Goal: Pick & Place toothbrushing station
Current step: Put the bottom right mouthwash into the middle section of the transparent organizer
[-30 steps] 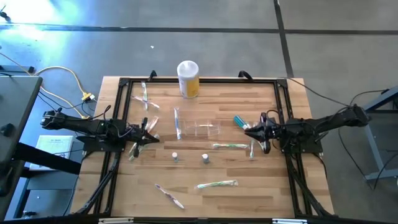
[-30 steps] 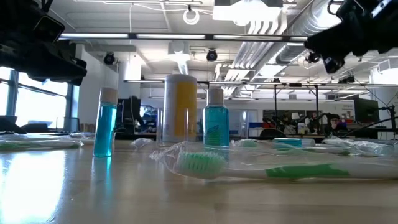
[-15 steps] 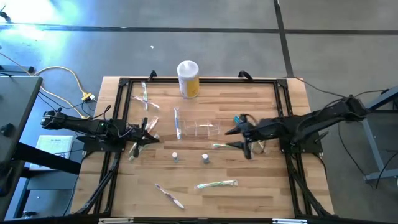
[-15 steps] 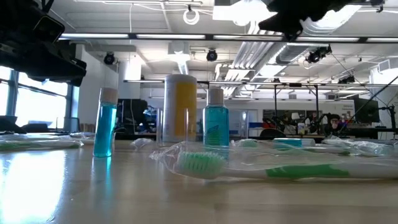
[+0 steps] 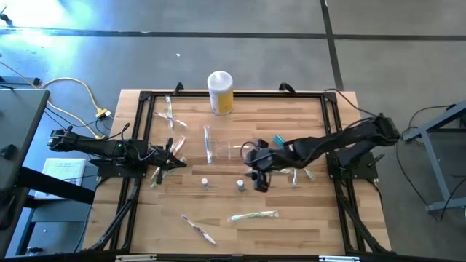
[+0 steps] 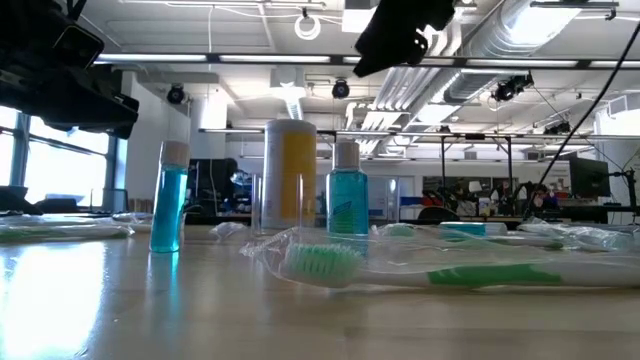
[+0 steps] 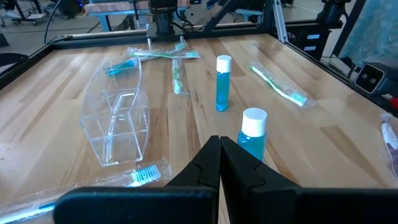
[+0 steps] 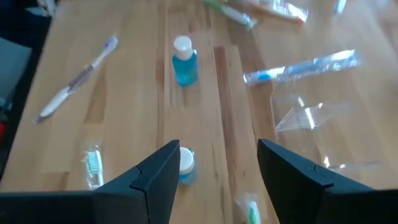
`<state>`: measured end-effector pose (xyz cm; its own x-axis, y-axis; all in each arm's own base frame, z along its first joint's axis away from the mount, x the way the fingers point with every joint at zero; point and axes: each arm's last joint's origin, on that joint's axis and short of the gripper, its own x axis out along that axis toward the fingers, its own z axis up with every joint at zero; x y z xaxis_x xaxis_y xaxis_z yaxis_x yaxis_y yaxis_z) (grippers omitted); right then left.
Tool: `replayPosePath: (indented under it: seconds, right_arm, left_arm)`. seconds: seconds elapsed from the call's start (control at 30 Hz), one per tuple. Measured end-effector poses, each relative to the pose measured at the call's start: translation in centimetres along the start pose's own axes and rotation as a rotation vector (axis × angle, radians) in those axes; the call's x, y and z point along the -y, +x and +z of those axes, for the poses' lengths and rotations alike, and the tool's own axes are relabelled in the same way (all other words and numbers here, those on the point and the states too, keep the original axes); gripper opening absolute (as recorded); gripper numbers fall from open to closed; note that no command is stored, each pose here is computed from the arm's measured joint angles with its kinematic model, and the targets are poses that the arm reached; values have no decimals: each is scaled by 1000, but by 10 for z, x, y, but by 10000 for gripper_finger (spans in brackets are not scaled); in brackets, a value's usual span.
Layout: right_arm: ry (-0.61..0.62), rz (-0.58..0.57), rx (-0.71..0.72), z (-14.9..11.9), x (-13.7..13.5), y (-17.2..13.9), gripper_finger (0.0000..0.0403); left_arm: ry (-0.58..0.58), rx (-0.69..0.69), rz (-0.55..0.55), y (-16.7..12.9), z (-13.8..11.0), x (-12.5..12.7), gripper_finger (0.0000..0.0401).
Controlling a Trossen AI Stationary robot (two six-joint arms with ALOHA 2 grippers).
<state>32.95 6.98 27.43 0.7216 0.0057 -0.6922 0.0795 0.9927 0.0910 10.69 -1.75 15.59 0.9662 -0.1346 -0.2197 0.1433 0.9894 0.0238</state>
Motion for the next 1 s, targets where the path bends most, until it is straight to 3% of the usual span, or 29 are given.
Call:
replayPosePath:
  seconds: [0.13, 0.53, 1.0]
  right_arm:
    - [89, -2, -34, 8, -4, 14, 208]
    - [59, 82, -208, -7, -5, 55, 244]
    - [77, 133, -250, -12, 2, 75, 244]
  left_arm:
    - [0, 0, 0, 0, 0, 0, 0]
    - [0, 0, -2, 0, 0, 0, 0]
    - [4, 0, 3, 0, 0, 0, 0]
